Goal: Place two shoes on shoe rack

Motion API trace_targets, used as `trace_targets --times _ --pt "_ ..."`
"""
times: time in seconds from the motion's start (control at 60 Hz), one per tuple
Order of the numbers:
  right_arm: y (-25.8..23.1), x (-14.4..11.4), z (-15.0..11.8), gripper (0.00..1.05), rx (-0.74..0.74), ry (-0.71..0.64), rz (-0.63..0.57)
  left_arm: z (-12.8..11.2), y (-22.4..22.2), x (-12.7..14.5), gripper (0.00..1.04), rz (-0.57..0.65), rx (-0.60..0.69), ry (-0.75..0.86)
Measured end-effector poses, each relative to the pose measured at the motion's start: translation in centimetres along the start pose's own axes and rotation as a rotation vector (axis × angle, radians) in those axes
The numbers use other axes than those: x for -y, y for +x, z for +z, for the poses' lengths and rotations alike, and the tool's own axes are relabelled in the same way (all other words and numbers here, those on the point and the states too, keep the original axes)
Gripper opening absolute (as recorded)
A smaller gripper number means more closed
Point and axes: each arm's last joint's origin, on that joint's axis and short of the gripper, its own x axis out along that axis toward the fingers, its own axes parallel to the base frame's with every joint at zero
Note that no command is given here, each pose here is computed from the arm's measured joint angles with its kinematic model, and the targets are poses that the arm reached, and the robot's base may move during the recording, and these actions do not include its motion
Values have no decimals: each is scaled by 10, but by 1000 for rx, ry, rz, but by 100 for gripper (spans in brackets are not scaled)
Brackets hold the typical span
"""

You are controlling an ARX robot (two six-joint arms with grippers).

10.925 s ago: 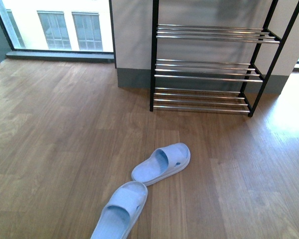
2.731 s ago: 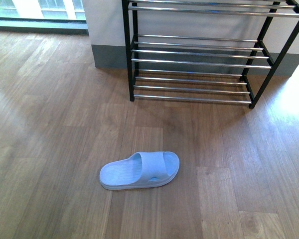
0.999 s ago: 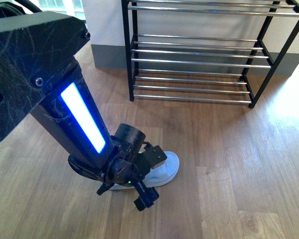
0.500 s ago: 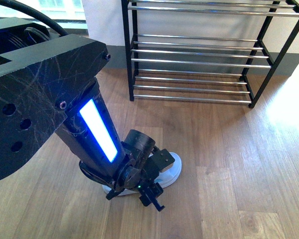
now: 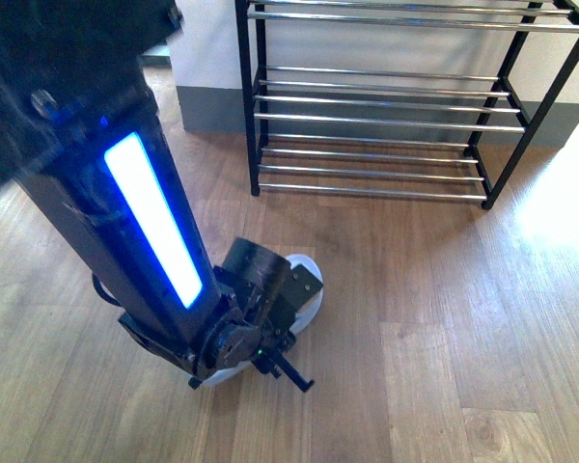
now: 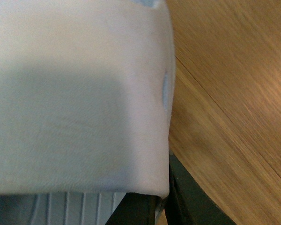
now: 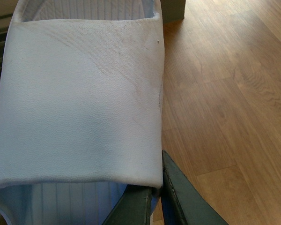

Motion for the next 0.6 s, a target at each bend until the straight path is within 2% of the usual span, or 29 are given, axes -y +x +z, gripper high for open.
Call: trace_targets --times 0.283,0.45,0.6 --pt "0 0 0 1 0 0 0 32 -91 -20 2 141 179 -151" --pt "0 0 0 1 0 0 0 30 -151 -26 2 233 209 -233" --pt "0 0 0 1 0 0 0 16 -205 -29 2 327 192 -286"
